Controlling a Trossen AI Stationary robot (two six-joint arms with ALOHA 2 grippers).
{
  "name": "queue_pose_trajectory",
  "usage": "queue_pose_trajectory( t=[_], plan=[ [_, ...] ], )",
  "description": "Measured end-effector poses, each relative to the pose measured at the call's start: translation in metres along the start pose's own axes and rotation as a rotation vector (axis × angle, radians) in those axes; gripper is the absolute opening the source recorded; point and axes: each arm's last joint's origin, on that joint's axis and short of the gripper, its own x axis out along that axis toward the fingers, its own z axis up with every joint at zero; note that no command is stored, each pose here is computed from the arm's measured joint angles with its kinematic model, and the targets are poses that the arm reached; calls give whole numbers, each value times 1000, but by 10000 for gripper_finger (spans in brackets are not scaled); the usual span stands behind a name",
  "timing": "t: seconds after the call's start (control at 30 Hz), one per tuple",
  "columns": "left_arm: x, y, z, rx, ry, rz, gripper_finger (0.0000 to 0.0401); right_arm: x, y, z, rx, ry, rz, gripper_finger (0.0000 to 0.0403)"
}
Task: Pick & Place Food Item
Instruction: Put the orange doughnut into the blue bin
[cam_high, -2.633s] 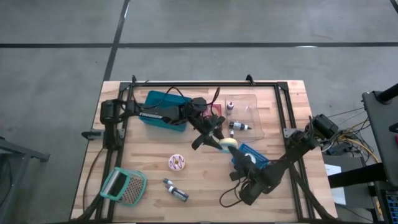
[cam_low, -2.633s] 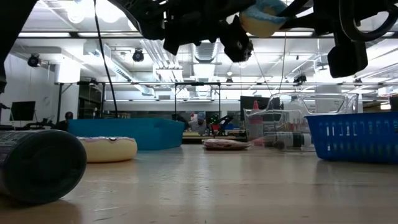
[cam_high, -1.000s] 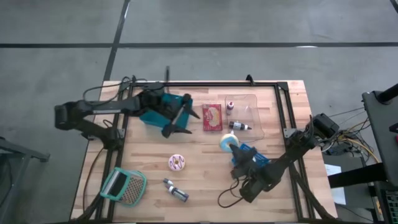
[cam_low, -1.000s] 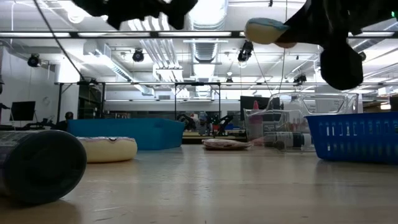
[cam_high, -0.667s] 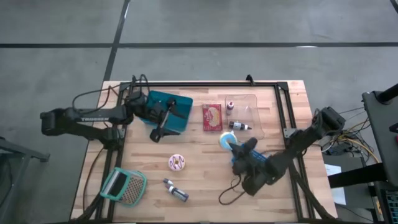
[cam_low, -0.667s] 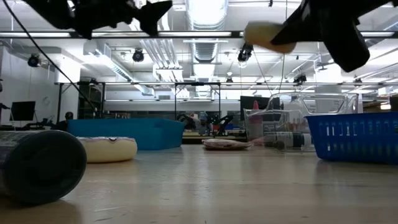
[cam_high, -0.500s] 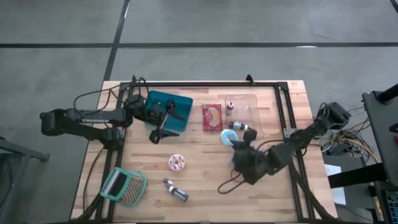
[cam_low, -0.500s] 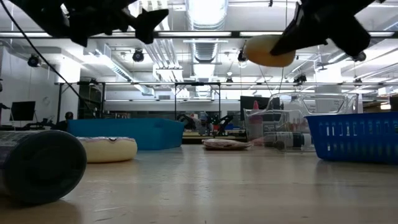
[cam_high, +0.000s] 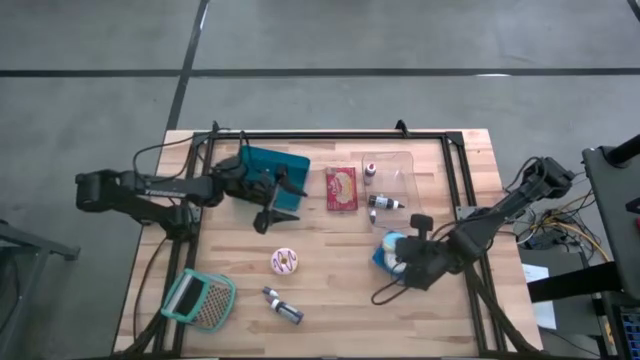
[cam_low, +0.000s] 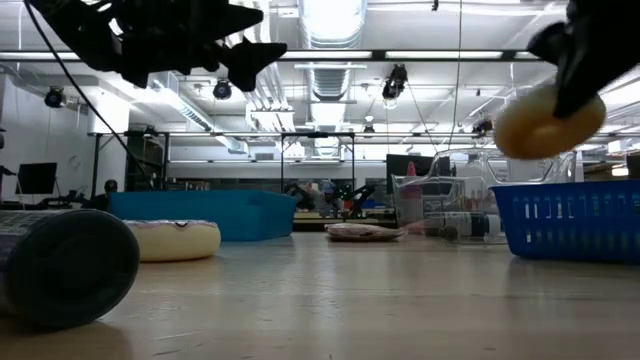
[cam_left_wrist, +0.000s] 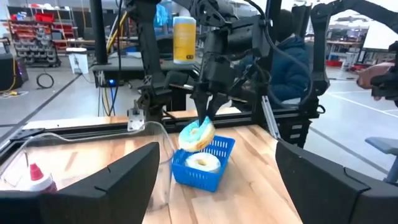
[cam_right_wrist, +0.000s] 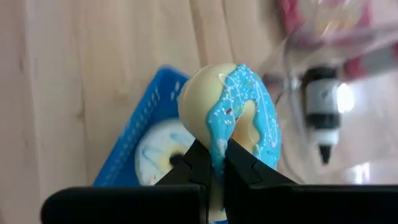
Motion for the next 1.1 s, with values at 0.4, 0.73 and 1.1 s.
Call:
queue_pose_trajectory(
  t=[0.4, 0.73, 1.1],
  plan=[
    [3, 1, 6, 34, -32, 5, 328, 40, 24, -9, -65, 195, -41, 8],
    [3, 1, 8, 40, -41, 13, 328, 50, 30, -10, -102, 258, -21, 28],
    [3, 2, 8, 57, -44, 14, 328, 39, 36, 2, -65, 241, 71, 125]
  ],
)
